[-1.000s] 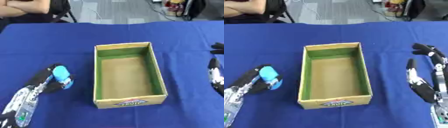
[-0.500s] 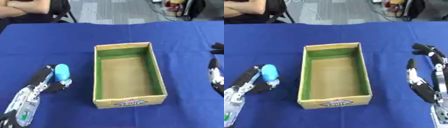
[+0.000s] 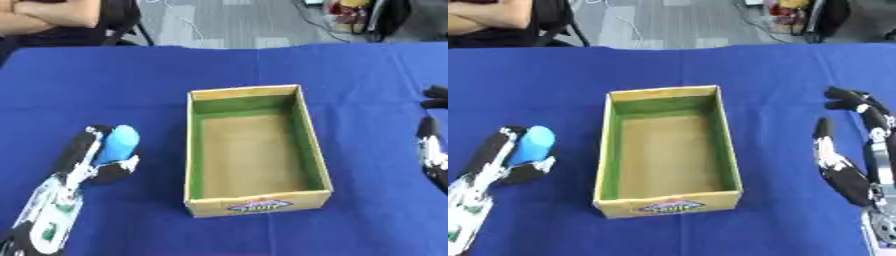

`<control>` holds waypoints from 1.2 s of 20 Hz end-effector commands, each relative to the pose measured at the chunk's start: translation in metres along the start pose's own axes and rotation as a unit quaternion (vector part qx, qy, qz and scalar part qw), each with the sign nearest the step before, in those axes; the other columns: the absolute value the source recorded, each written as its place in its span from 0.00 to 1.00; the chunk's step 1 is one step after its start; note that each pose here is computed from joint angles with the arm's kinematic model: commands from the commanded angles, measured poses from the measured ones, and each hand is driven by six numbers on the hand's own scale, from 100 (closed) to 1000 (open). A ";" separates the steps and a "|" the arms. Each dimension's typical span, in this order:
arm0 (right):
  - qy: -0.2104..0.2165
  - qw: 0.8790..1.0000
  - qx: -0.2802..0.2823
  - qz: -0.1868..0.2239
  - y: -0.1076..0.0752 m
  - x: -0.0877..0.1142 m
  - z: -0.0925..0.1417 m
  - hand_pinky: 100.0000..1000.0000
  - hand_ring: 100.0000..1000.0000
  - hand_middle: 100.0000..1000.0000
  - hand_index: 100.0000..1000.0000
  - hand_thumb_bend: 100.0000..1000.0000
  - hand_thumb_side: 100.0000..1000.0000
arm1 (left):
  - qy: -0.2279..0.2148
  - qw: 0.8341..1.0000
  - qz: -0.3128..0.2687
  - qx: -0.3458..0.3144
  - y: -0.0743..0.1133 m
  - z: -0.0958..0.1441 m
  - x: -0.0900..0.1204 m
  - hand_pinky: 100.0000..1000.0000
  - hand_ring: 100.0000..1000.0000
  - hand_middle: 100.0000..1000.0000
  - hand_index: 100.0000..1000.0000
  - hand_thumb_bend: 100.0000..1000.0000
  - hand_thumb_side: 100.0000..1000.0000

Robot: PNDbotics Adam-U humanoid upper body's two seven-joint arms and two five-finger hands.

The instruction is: Pick up objects on the table and place them in the box.

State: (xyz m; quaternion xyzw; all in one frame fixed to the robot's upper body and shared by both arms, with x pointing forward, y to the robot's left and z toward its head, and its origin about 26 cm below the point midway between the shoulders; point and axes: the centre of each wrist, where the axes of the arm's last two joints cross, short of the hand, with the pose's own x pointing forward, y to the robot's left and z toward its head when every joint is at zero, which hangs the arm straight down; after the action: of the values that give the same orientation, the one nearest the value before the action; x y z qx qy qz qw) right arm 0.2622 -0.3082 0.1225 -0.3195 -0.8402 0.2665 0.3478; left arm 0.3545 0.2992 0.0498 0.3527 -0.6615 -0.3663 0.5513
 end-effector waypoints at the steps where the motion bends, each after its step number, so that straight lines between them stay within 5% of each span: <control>1: -0.011 1.000 -0.002 0.006 -0.007 0.003 -0.003 0.81 0.65 0.70 0.85 0.02 0.61 | -0.059 0.995 0.056 0.056 0.029 -0.012 0.034 0.77 0.73 0.40 0.00 0.00 0.29; 4: -0.010 1.000 0.000 0.006 -0.006 0.003 -0.002 0.81 0.65 0.70 0.85 0.02 0.61 | -0.131 0.980 0.109 0.107 0.067 -0.022 0.077 0.77 0.69 0.39 0.06 0.00 0.40; 8: -0.008 1.000 0.000 0.007 -0.007 0.003 -0.001 0.81 0.65 0.70 0.85 0.01 0.61 | -0.227 0.955 0.111 0.154 0.124 -0.025 0.126 0.73 0.59 0.35 0.08 0.00 0.46; 12: -0.008 1.000 0.002 0.007 -0.007 0.003 -0.001 0.81 0.65 0.70 0.85 0.01 0.61 | -0.282 0.943 0.078 0.156 0.149 -0.026 0.151 0.70 0.54 0.33 0.08 0.00 0.47; 17: -0.009 1.000 0.005 0.006 -0.006 0.003 -0.001 0.81 0.65 0.70 0.85 0.01 0.61 | -0.330 0.934 0.040 0.128 0.147 -0.037 0.177 0.68 0.51 0.31 0.09 0.00 0.44; 21: -0.011 1.000 0.007 0.003 -0.005 0.003 -0.001 0.81 0.65 0.70 0.85 0.01 0.61 | -0.355 0.932 0.008 0.073 0.124 -0.056 0.195 0.67 0.51 0.31 0.10 0.00 0.38; 22: -0.011 1.000 0.007 0.003 -0.005 0.004 -0.002 0.81 0.65 0.70 0.85 0.01 0.61 | -0.359 0.932 -0.001 0.057 0.116 -0.061 0.199 0.66 0.52 0.31 0.10 0.00 0.08; 23: -0.012 1.000 0.008 0.002 -0.005 0.004 -0.002 0.81 0.65 0.70 0.85 0.01 0.61 | -0.364 0.931 -0.013 0.037 0.105 -0.068 0.203 0.66 0.53 0.32 0.10 0.00 0.33; 24: -0.013 1.000 0.008 0.001 -0.005 0.004 -0.002 0.81 0.65 0.70 0.85 0.01 0.61 | -0.367 0.930 -0.024 0.019 0.095 -0.073 0.207 0.67 0.54 0.32 0.10 0.00 0.31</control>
State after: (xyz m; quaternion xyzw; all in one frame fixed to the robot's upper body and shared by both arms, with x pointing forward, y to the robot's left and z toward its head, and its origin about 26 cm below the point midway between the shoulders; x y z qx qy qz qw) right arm 0.2609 -0.3073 0.1200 -0.3122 -0.8392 0.2707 0.3536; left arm 0.3872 0.1668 0.2393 0.2204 -0.8234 -0.4502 0.2659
